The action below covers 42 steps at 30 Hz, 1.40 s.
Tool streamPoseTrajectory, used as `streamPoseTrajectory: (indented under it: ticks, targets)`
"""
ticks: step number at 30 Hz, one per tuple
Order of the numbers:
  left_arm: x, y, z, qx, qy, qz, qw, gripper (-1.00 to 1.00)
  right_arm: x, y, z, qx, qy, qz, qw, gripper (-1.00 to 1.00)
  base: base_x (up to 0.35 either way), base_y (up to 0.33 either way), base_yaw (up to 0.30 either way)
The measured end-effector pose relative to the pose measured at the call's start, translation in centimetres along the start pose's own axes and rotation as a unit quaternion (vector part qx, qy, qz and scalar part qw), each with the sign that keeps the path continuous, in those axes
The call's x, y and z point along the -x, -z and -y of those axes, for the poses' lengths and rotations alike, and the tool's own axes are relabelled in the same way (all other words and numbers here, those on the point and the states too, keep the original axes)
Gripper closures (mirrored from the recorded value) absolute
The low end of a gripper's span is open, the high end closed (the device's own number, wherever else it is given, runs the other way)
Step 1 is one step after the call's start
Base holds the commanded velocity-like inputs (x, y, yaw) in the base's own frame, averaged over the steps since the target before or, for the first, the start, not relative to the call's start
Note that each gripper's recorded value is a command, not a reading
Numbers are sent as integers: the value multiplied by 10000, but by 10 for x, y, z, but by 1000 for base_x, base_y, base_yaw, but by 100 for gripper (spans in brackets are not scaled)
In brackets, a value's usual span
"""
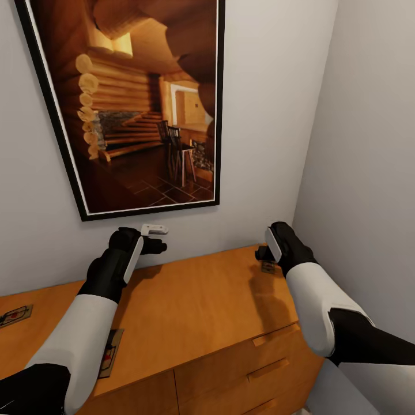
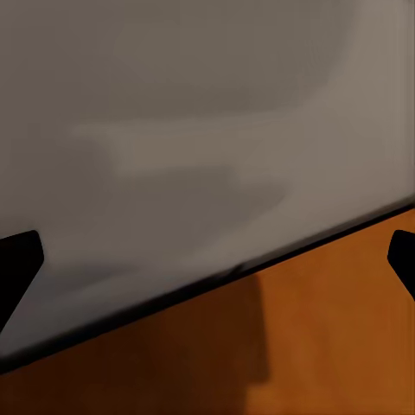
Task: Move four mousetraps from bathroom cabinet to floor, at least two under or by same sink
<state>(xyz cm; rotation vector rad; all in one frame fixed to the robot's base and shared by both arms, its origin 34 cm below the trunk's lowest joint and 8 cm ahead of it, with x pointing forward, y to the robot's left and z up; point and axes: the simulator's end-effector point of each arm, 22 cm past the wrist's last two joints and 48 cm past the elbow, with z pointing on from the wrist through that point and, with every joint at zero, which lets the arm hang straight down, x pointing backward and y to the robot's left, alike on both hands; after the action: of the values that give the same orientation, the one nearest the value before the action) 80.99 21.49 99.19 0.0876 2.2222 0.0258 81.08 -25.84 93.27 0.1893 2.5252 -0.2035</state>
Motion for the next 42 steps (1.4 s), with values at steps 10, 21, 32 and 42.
streamPoseTrajectory:
  ticks: [10, 21, 32, 42]
  targets:
    - [0, 0, 0, -1, 1, -3, 10000, -100, -2, -2, 4, -18, -19, -38, 10000, -100, 0, 0, 0]
    - [0, 0, 0, -5, 2, 3, 10000, -100, -1, -2, 5, -25, -31, -27, 10000, -100, 0, 0, 0]
    - [0, 0, 1, -13, 0, -3, 10000, -100, -2, -2, 2, 6, -31, -41, 10000, -100, 0, 0, 0]
    - [0, 0, 1, -13, 3, -5, 10000, -100, -12, -8, -3, 39, 13, -168, 9999, -100, 0, 0, 0]
